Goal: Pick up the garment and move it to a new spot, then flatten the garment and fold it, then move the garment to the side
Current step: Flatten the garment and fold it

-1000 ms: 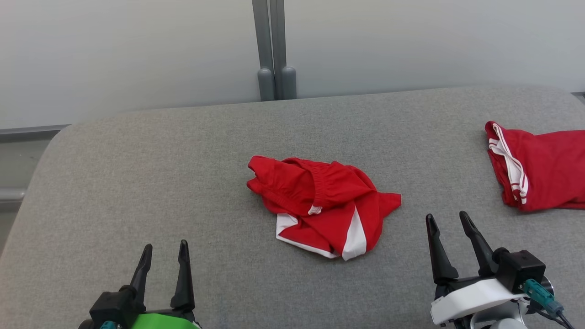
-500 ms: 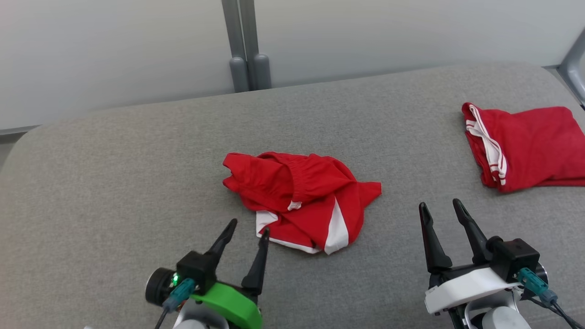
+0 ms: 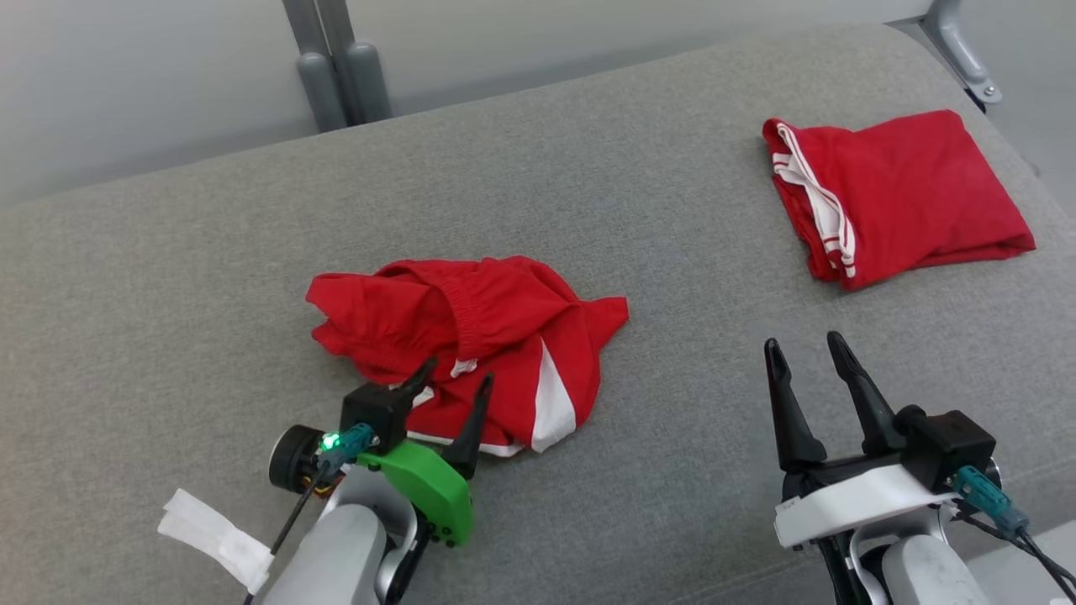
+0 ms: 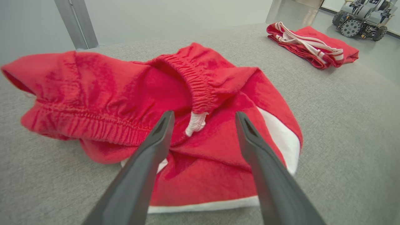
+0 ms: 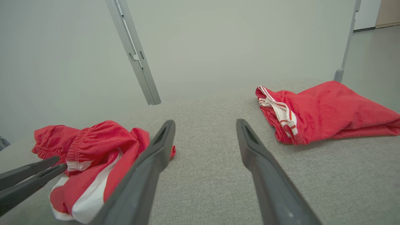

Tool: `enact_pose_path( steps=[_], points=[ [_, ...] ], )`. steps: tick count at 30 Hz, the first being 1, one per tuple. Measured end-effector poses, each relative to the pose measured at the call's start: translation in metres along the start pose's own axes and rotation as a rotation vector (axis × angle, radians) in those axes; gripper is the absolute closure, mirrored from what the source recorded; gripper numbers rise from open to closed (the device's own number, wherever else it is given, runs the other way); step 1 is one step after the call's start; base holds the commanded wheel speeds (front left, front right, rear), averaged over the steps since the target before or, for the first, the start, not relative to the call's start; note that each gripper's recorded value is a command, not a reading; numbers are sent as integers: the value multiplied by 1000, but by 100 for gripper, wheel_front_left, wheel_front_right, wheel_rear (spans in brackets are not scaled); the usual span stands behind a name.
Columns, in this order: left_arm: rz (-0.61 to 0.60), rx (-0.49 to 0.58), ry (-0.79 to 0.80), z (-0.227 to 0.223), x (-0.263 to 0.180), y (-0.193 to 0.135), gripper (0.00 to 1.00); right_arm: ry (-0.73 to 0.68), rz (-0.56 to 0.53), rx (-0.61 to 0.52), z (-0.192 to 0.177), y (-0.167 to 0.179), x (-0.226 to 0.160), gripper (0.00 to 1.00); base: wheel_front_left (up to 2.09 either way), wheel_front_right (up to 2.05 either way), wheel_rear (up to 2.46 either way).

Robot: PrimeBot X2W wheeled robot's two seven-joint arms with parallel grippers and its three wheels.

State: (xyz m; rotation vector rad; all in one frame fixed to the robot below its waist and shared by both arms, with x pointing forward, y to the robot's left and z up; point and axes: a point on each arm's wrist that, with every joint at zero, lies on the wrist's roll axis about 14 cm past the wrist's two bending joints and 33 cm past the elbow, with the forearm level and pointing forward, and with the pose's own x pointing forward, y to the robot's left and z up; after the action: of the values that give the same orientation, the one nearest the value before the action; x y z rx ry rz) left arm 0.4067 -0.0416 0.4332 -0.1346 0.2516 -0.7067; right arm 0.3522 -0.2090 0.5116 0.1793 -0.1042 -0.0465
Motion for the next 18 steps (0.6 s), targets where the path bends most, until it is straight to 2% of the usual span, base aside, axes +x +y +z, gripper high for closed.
enact_pose_path(
  steps=[6, 7, 8, 9, 10, 11, 18],
  points=[
    [21, -23, 48, -17, 16, 14, 0, 18, -52, -8, -4, -16, -4, 0, 0, 0, 0],
    [21, -27, 60, -20, 17, 15, 3, 22, -58, -10, -5, -18, -4, 0, 0, 0, 0],
    [22, -32, 71, -23, 19, 15, 43, 24, -62, -10, -6, -19, -5, 0, 0, 0, 0],
    [20, -34, 85, -27, 20, 15, 55, 26, -66, -11, -6, -20, -5, 0, 0, 0, 0],
    [18, -36, 91, -29, 21, 15, 82, 27, -69, -12, -6, -21, -5, 0, 0, 0, 0],
    [15, -33, 90, -28, 23, 14, 100, 28, -70, -13, -6, -21, -6, 0, 0, 0, 0],
    [-30, -15, -13, 4, 30, 1, 100, 16, -69, -13, -3, -22, -3, 0, 0, 0, 0]
  ],
)
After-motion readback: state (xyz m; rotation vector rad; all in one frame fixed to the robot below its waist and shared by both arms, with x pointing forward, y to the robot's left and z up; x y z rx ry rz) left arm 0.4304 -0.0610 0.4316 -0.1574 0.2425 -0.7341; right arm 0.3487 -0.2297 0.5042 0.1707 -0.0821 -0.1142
